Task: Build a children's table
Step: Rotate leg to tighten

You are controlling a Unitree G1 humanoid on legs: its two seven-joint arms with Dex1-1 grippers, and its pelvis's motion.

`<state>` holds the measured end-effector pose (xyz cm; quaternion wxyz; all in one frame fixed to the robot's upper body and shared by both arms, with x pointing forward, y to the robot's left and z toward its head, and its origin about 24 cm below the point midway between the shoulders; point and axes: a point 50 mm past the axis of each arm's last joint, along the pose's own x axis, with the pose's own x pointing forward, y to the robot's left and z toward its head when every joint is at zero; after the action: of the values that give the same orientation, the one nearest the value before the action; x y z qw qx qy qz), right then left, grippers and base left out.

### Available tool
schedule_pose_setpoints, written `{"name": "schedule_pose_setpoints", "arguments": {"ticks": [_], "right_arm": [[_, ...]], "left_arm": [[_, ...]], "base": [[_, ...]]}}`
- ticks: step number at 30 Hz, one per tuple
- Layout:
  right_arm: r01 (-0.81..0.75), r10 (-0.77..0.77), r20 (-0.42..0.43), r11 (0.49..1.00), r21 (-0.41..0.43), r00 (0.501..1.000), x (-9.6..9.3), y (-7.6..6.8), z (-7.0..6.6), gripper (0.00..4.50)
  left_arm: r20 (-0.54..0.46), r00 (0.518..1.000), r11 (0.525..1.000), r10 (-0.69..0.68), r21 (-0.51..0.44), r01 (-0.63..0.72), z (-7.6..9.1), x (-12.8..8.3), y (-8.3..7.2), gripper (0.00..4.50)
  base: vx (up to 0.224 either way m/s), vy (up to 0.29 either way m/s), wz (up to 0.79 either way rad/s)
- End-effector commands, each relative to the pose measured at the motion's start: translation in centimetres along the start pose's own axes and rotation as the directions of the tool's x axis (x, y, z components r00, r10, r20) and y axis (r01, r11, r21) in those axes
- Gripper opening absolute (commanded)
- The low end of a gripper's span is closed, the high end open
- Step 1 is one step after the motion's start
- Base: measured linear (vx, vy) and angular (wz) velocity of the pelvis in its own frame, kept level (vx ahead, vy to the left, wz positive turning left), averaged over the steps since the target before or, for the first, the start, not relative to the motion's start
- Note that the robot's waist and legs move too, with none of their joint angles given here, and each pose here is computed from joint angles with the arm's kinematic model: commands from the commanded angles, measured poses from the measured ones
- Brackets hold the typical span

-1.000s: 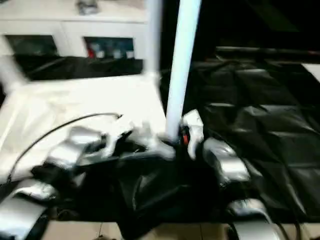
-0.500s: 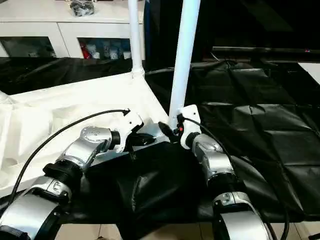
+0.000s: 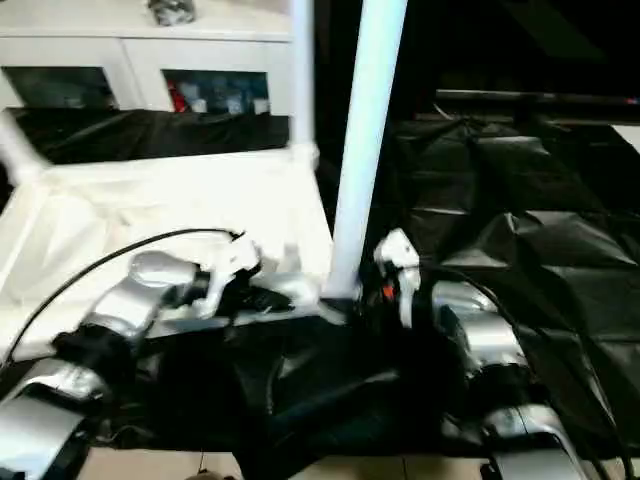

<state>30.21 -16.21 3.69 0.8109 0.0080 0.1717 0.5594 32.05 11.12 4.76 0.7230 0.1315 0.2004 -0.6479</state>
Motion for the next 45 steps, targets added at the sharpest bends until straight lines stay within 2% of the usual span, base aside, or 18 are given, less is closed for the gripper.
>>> {"name": "schedule_pose_setpoints", "arguments": {"ticks": [1,4,6,11,16,22,23,25,26,28,29,32,35,36,38,40,43,45], "right_arm": [[-0.142,0.145,-0.052,0.989,0.043,0.988,1.5,1.6,-1.1,3.65],[-0.179,0.182,-0.064,0.982,0.055,0.981,1.4,1.9,-1.2,3.55],[-0.189,0.193,-0.063,0.980,0.062,0.979,1.4,2.0,-1.2,3.25],[-0.207,0.212,-0.061,0.975,0.076,0.975,1.5,2.2,-1.2,2.86],[-0.180,0.184,-0.045,0.980,0.082,0.982,1.7,2.3,-1.3,2.73],[0.097,-0.093,-0.046,0.991,0.093,0.995,3.0,0.7,-2.0,2.67],[0.097,-0.093,-0.046,0.991,0.093,0.995,3.0,0.7,-2.0,2.66],[0.207,-0.203,-0.042,0.969,0.132,0.978,3.7,0.2,-2.2,2.66],[0.207,-0.203,-0.042,0.969,0.132,0.978,3.7,0.2,-2.2,2.66],[0.350,-0.347,-0.049,0.921,0.168,0.937,4.7,-0.5,-2.3,2.65],[0.350,-0.347,-0.049,0.921,0.168,0.937,4.7,-0.5,-2.3,2.65],[0.478,-0.474,-0.075,0.853,0.209,0.877,5.7,-1.0,-2.4,2.65],[0.466,-0.468,-0.048,0.857,0.220,0.883,6.8,-0.6,-2.1,2.65],[0.450,-0.455,-0.031,0.865,0.220,0.890,7.1,-0.4,-2.0,3.00],[0.428,-0.438,-0.010,0.873,0.235,0.899,7.2,-0.3,-1.8,3.35],[0.395,-0.409,0.014,0.889,0.232,0.913,7.0,-0.3,-1.5,3.40],[0.313,-0.325,0.042,0.932,0.185,0.945,6.2,-0.1,-1.0,3.79],[0.270,-0.281,0.058,0.951,0.150,0.958,5.7,0.0,-0.8,3.79]], "left_arm": [[0.061,0.998,0.999,-0.031,0.044,0.028,1.4,0.6,-0.2,0.00],[0.051,0.997,0.997,-0.058,0.045,0.056,1.2,0.2,-0.3,0.00],[0.050,0.997,0.997,-0.065,0.046,0.063,1.2,0.1,-0.3,0.00],[0.049,0.996,0.996,-0.075,0.047,0.072,1.3,0.1,-0.4,0.00],[0.056,0.997,0.998,-0.050,0.041,0.048,1.3,0.4,-0.3,0.00],[0.076,0.996,0.998,0.054,0.018,-0.056,1.8,1.3,0.3,0.00],[0.076,0.996,0.998,0.054,0.018,-0.056,1.8,1.3,0.3,0.00],[0.080,0.992,0.995,0.100,0.009,-0.101,2.2,2.1,0.6,0.00],[0.080,0.992,0.995,0.100,0.009,-0.101,2.2,2.1,0.6,0.00],[0.090,0.980,0.984,0.177,-0.012,-0.177,2.9,3.1,1.0,0.00],[0.090,0.980,0.984,0.177,-0.012,-0.177,2.9,3.1,1.0,0.00],[0.106,0.964,0.970,0.245,-0.034,-0.243,3.7,4.3,1.2,0.00],[0.122,0.964,0.972,0.234,-0.032,-0.232,4.1,5.3,0.7,0.00],[0.127,0.965,0.973,0.229,-0.030,-0.227,4.2,5.5,0.6,0.00],[0.130,0.969,0.978,0.211,-0.024,-0.209,4.2,5.6,0.3,0.00],[0.133,0.974,0.983,0.182,-0.016,-0.181,4.0,5.5,0.1,0.00],[0.128,0.981,0.989,0.144,0.002,-0.145,3.4,4.7,0.0,0.00],[0.124,0.984,0.992,0.127,0.010,-0.129,3.2,4.3,0.0,0.00]], "base": [[0.000,0.000,0.00],[0.000,0.000,0.00],[0.000,0.000,0.00],[0.000,0.000,0.00],[0.000,0.000,0.00],[0.000,0.000,0.00],[0.000,0.000,0.00],[0.000,0.000,0.00],[0.000,0.000,0.00],[0.000,0.000,0.00],[0.000,0.000,0.00],[0.000,0.000,0.00],[0.000,0.000,0.00],[0.000,0.000,0.00],[0.000,0.000,0.00],[0.000,0.000,0.00],[0.000,0.000,0.00],[0.000,0.000,0.00]]}}
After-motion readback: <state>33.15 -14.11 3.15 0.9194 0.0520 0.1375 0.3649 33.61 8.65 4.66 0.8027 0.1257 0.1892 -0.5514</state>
